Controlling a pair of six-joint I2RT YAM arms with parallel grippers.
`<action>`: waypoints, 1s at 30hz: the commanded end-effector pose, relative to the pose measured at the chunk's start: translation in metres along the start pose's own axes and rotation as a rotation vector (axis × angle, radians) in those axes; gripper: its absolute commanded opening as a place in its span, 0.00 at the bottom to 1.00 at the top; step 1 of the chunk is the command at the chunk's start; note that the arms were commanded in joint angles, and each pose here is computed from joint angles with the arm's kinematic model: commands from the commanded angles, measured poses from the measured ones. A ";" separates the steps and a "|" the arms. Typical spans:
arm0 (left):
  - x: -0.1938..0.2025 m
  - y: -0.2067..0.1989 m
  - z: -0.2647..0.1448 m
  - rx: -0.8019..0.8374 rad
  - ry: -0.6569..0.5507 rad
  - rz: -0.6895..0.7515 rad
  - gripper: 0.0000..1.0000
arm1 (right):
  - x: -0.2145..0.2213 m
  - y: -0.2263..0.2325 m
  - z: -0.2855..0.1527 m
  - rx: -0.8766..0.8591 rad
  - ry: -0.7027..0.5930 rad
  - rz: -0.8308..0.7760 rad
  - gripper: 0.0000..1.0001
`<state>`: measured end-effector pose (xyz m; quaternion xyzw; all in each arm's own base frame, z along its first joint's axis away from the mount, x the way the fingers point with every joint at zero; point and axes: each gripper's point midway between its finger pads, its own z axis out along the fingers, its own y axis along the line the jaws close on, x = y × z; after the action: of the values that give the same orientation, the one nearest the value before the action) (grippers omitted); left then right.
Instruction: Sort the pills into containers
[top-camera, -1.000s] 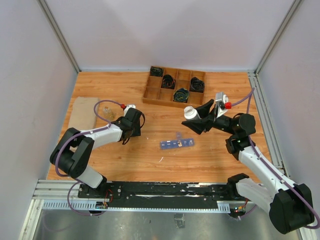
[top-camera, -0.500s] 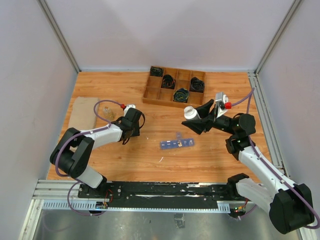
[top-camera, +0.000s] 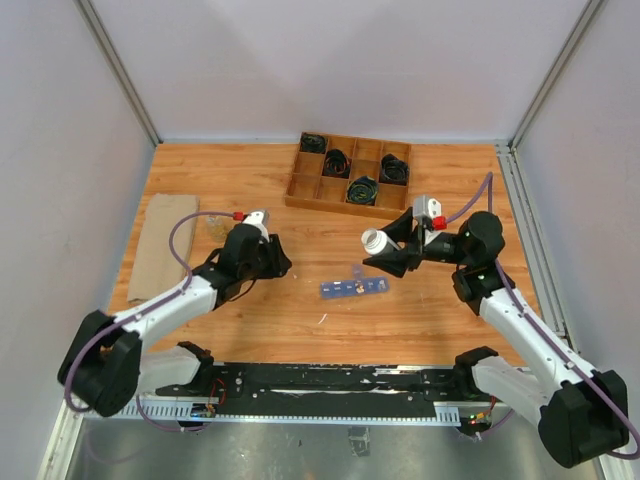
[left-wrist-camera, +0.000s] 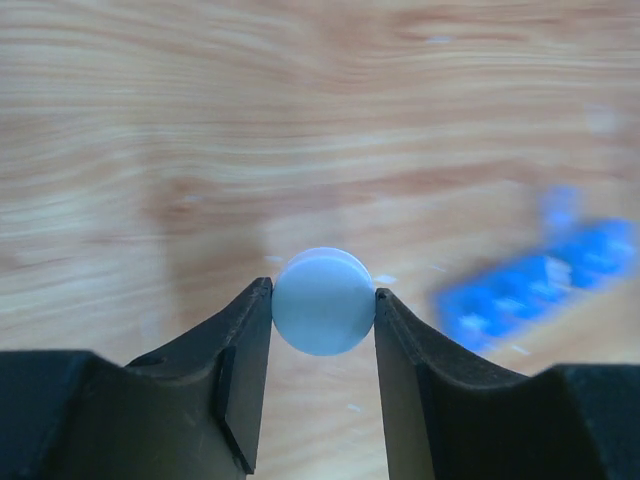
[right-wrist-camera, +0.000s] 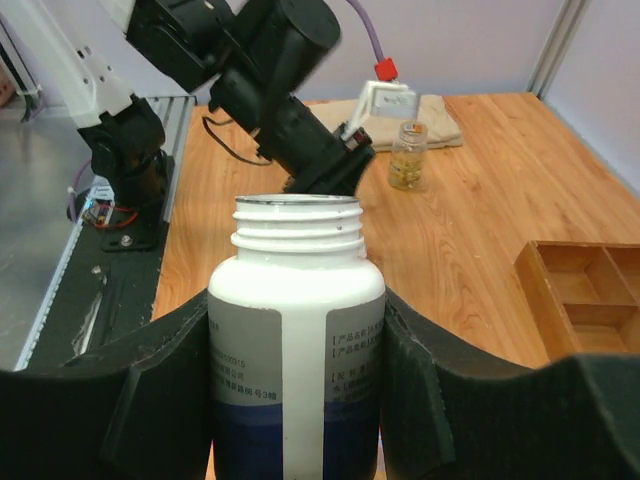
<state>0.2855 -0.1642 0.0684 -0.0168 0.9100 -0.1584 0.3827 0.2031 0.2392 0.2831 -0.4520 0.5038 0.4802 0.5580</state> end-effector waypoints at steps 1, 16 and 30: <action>-0.010 -0.091 -0.052 0.547 -0.029 -0.071 0.32 | -0.005 0.005 -0.010 -0.056 0.110 -0.205 0.15; -0.061 -0.184 -0.196 1.180 -0.223 -0.097 0.32 | 0.030 0.003 -0.013 0.001 0.308 -0.295 0.15; -0.076 -0.196 -0.194 1.141 -0.334 -0.143 0.32 | 0.038 0.019 0.011 -0.012 0.327 -0.296 0.14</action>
<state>0.1829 -0.2830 0.2867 0.1093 0.6295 -0.6368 0.4316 0.1830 0.2501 0.2320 -0.5984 0.5211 0.3300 0.5114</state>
